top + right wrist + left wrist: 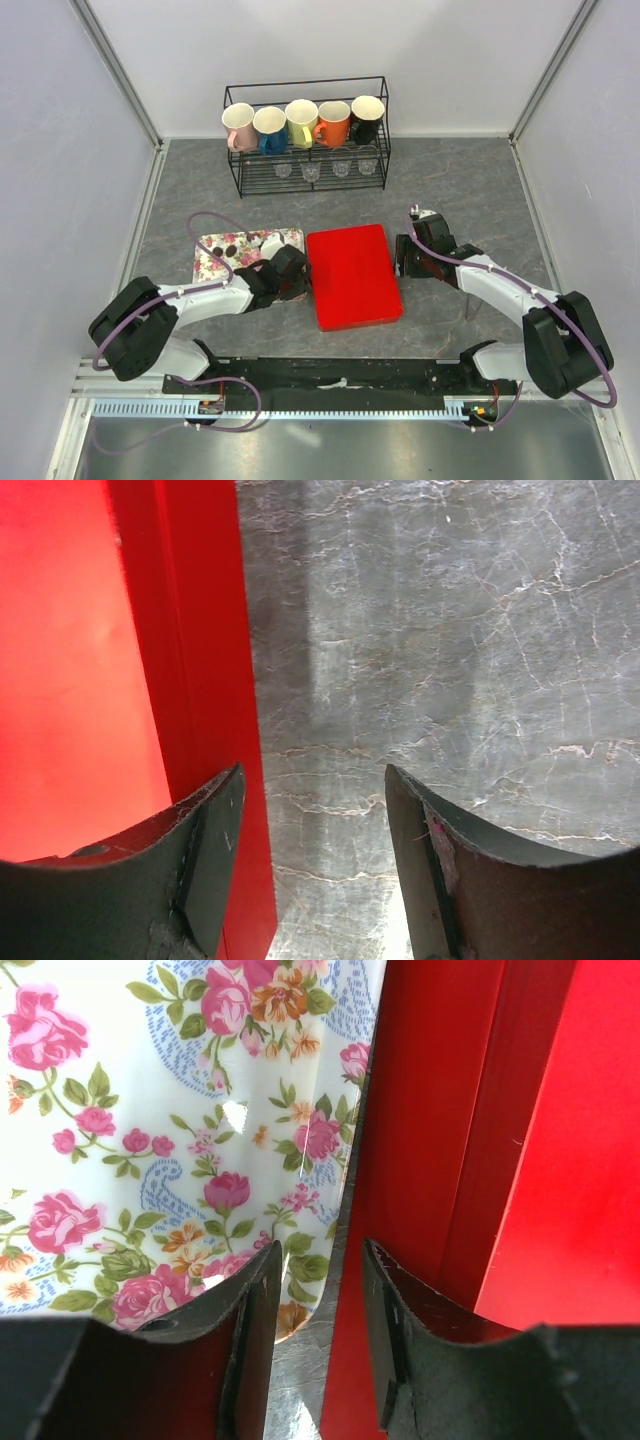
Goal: Pack the chocolate
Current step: Close the box lid on the packing box.
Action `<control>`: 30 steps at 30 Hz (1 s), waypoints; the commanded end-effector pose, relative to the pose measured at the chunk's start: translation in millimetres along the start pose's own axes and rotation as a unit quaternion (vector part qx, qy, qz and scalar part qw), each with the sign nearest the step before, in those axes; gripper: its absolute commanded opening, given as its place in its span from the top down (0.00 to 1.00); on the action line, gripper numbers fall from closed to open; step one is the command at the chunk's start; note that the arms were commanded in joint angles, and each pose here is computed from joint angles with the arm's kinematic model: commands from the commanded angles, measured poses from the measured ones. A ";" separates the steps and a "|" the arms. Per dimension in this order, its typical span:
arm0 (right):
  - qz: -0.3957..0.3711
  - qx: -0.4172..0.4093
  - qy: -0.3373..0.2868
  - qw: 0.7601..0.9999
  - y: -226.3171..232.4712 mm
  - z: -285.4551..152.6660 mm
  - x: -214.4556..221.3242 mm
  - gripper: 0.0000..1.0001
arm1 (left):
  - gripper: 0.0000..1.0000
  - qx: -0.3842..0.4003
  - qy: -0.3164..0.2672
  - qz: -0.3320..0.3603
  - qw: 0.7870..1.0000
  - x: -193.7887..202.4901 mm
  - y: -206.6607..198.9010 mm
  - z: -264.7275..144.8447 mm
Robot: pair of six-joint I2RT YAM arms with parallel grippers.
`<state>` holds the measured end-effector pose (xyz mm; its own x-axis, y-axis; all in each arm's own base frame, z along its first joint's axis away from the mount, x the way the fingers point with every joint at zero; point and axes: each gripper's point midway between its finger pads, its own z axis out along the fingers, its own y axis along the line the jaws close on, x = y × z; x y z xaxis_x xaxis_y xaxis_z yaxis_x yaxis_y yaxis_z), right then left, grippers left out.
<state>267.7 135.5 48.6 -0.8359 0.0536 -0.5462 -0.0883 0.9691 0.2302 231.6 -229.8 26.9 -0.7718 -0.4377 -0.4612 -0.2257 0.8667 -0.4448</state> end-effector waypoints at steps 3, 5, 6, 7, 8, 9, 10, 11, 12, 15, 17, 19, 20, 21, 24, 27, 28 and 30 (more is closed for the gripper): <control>-0.013 -0.020 -0.018 1.000 18.4 2.7 -14.5 0.32 | 0.54 0.070 0.001 -0.015 0.997 1.8 -35.4 -12.3; -0.015 -0.009 -0.019 1.000 14.8 3.3 -16.0 0.32 | 0.54 0.046 -0.016 -0.026 0.998 -3.3 -22.1 -13.4; -0.014 0.002 -0.023 1.000 11.4 3.3 -18.2 0.31 | 0.54 0.045 -0.026 -0.034 0.998 -9.5 -19.8 -17.4; -0.015 0.009 -0.026 1.000 9.0 2.4 -20.3 0.30 | 0.53 0.040 -0.039 -0.040 0.998 -15.3 -17.0 -19.6; -0.015 0.017 -0.028 0.999 6.3 2.3 -21.0 0.30 | 0.53 0.031 -0.043 -0.045 0.998 -17.2 -10.6 -21.1; -0.015 0.033 -0.034 0.999 1.0 1.4 -24.4 0.29 | 0.53 0.042 -0.056 -0.051 0.996 -26.2 -14.0 -28.9; -0.014 0.043 -0.041 0.998 -1.9 -1.3 -28.5 0.29 | 0.52 0.041 -0.072 -0.053 0.995 -33.8 -14.3 -32.3; -0.014 0.052 -0.045 0.998 -4.6 -3.3 -31.3 0.28 | 0.53 0.044 -0.081 -0.048 0.995 -39.3 -15.9 -36.5; -0.015 0.061 -0.047 0.997 -7.1 -5.3 -32.5 0.27 | 0.52 0.049 -0.093 -0.047 0.993 -46.3 -18.7 -42.9; -0.011 0.093 -0.069 0.993 -15.8 -14.8 -48.0 0.25 | 0.52 0.070 -0.110 -0.030 0.991 -62.7 -38.2 -54.9; -0.009 0.111 -0.085 0.990 -20.0 -20.5 -58.3 0.24 | 0.53 0.078 -0.119 -0.019 0.990 -74.3 -52.2 -57.7; -0.011 0.126 -0.092 0.988 -23.5 -24.9 -64.7 0.24 | 0.59 0.091 -0.114 -0.007 0.989 -81.6 -68.2 -54.7; -0.009 0.128 -0.093 0.987 -24.4 -26.0 -65.7 0.23 | 0.61 0.093 -0.112 -0.010 0.989 -88.2 -70.8 -50.8; -0.010 0.128 -0.095 0.987 -24.1 -27.2 -67.2 0.23 | 0.65 0.104 -0.103 -0.009 0.989 -89.6 -77.6 -49.0; -0.007 0.119 -0.103 0.988 -20.8 -30.9 -70.1 0.24 | 0.77 0.105 -0.106 -0.003 0.989 -107.0 -87.8 -35.7; -0.006 0.095 -0.115 0.989 -13.0 -34.8 -73.1 0.24 | 0.80 0.115 -0.088 0.002 0.989 -116.8 -99.8 -23.1; -0.005 0.086 -0.123 0.989 -10.2 -38.4 -74.3 0.24 | 0.81 0.122 -0.093 0.006 0.988 -122.8 -107.1 -22.3; -0.005 0.055 -0.132 0.990 -0.5 -39.7 -75.4 0.25 | 0.83 0.105 -0.086 0.011 0.991 -123.5 -102.8 -6.3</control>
<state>304.1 109.2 98.1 -0.7227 0.0615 -0.6885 0.0225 0.9976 0.0655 326.3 -249.4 127.1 -0.6418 -0.5251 -0.5588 -0.1502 0.8007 -0.5799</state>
